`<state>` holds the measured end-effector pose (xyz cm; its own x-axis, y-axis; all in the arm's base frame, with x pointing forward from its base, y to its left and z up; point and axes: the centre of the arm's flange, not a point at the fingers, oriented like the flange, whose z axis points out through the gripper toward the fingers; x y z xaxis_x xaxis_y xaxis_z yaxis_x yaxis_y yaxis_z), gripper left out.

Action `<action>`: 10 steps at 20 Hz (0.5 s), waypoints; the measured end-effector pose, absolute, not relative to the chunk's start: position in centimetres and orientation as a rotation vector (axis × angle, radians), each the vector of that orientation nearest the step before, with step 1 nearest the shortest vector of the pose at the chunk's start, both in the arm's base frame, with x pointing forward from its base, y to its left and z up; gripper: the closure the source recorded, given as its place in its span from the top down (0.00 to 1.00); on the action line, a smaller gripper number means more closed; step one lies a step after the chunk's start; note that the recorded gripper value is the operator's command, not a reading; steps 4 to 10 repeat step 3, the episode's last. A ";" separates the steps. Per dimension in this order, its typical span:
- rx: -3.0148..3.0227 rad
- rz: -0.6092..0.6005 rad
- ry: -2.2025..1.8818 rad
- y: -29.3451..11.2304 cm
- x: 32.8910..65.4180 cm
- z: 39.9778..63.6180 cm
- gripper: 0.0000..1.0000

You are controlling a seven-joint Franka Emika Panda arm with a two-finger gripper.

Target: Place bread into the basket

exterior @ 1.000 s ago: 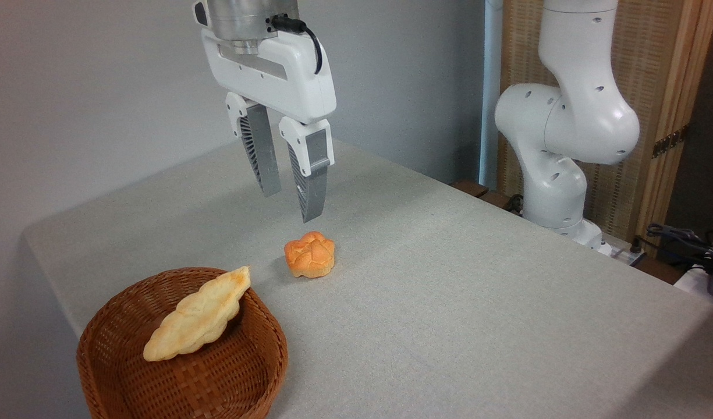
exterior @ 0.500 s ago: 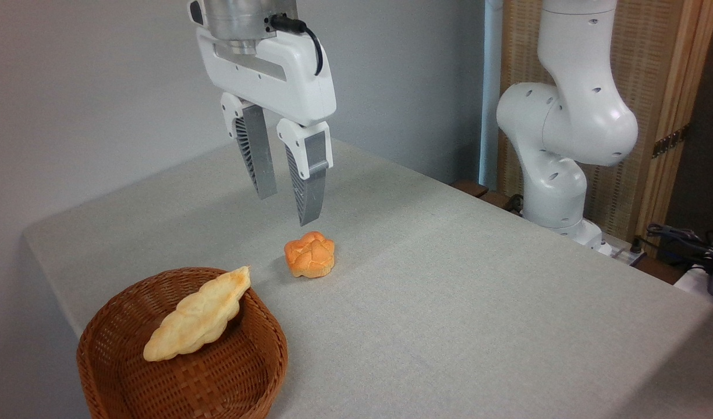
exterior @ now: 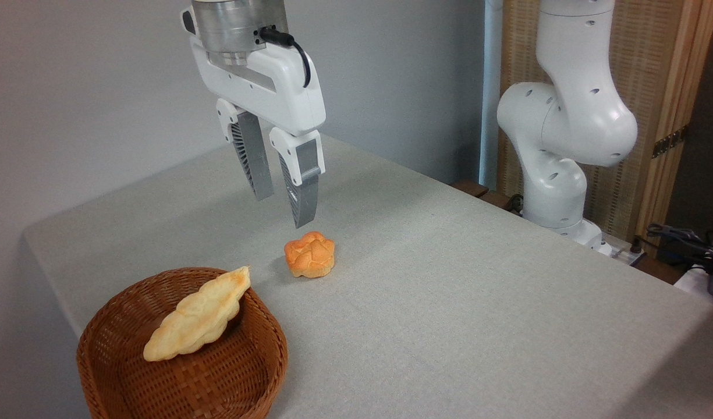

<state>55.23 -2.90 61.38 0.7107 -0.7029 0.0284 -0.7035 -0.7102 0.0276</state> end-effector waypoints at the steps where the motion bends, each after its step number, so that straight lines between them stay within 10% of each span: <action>1: 2.869 0.016 -1.182 -3.0 55.2 61.3 1.00; 10: 2.868 0.014 -1.183 -3.0 55.2 61.3 1.00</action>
